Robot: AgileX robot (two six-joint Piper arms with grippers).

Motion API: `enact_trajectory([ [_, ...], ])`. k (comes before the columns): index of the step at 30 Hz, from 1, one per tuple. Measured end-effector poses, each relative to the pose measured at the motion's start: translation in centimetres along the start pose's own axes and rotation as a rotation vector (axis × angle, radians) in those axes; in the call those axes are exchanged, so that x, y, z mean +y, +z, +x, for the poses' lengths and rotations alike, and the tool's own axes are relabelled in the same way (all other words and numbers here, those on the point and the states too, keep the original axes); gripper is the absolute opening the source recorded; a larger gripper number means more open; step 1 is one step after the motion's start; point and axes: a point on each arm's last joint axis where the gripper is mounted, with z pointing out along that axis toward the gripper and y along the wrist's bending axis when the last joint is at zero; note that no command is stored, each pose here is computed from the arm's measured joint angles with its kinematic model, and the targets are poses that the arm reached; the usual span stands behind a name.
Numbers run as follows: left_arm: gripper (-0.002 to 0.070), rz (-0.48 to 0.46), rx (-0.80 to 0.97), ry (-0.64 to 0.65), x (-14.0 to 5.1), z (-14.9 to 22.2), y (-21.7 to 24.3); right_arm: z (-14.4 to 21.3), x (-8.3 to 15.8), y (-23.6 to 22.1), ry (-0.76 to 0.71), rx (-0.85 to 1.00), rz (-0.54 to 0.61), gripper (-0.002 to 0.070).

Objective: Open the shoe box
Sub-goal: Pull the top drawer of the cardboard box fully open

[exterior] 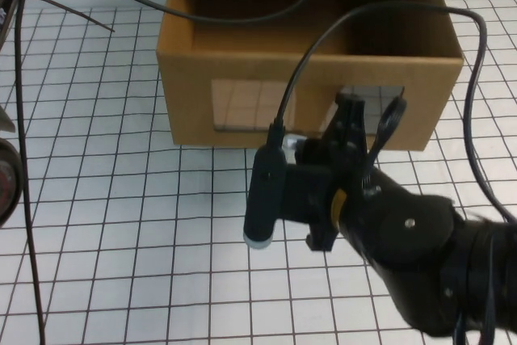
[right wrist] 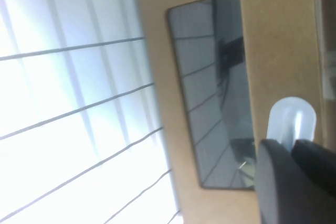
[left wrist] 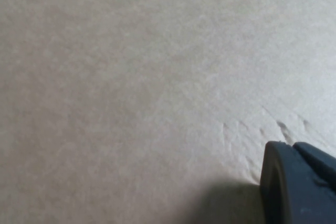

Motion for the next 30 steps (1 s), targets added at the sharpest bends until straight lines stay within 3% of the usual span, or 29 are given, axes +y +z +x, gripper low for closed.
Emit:
enact_trajectory([
  [7, -0.0004, 0.004, 0.008, -0.005, -0.1, 0.0, -0.1, 0.3, 2.0, -1.1, -0.003, 0.041, -0.041, 0.0012],
  [14, -0.0004, 0.008, 0.015, -0.007, -0.2, 0.0, -0.2, 0.6, 2.1, -1.3, 0.03, 0.072, -0.018, 0.0023],
  [25, -0.0004, 0.011, 0.02, -0.005, -0.3, 0.1, -0.3, 0.8, 2.5, -1.9, 0.157, 0.139, -0.062, 0.0228],
  [30, -0.0004, 0.022, 0.019, -0.002, -0.6, -0.1, -0.7, -0.2, 2.4, -4.1, 0.196, 0.093, -0.075, 0.0252],
])
